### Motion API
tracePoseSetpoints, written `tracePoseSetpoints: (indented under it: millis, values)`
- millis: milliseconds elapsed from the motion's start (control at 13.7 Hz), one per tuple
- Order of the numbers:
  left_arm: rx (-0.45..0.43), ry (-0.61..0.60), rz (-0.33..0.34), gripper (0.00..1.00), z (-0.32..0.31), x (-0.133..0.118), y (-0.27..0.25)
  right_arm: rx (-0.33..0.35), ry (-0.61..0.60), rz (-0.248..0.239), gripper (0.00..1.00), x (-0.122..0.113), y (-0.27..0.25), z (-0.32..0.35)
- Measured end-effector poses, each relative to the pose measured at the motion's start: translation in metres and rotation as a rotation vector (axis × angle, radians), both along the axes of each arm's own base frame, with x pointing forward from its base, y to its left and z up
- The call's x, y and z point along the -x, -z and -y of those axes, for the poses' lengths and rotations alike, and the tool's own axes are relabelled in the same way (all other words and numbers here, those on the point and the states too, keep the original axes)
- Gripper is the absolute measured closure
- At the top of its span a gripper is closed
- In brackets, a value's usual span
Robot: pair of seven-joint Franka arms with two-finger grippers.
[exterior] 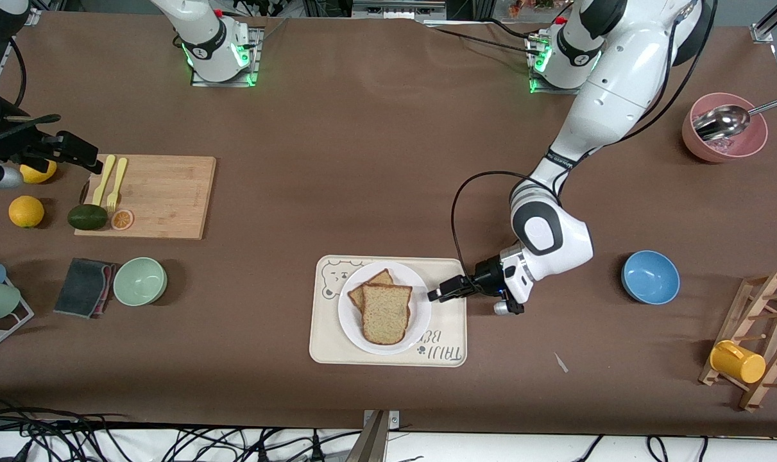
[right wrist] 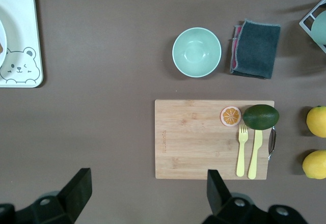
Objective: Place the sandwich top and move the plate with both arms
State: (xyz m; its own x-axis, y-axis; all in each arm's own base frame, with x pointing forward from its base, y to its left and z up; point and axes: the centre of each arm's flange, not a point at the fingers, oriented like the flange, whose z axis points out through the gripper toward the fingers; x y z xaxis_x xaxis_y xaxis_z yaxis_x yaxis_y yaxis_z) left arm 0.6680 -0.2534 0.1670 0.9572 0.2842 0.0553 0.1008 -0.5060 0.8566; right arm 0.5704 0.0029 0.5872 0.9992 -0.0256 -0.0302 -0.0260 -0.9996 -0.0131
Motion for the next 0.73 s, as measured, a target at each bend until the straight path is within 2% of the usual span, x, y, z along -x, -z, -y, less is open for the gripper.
tracePoseSetpoints:
  millis: [73, 146, 220, 366, 585, 732]
  values:
    - [-0.013, -0.004, 0.001, 0.24, -0.005, 0.003, -0.005, 0.000, 0.000, 0.000, 0.00, 0.000, 0.000, 0.000]
    - [-0.026, -0.008, 0.002, 0.24, -0.011, 0.006, -0.010, 0.000, 0.000, 0.000, 0.00, 0.000, 0.000, 0.000]
    - [-0.046, -0.017, 0.002, 0.18, -0.018, 0.010, -0.015, 0.000, 0.000, 0.000, 0.00, 0.000, 0.000, 0.000]
    - [-0.130, -0.069, 0.006, 0.01, -0.032, 0.024, -0.020, 0.000, 0.000, 0.000, 0.00, 0.000, 0.000, 0.000]
    - [-0.238, -0.094, 0.010, 0.00, -0.051, 0.047, -0.024, 0.000, 0.000, 0.000, 0.00, 0.000, 0.000, 0.000]
    - [-0.301, -0.069, 0.034, 0.00, -0.073, 0.043, -0.026, 0.000, -0.001, -0.001, 0.00, 0.000, 0.000, 0.000]
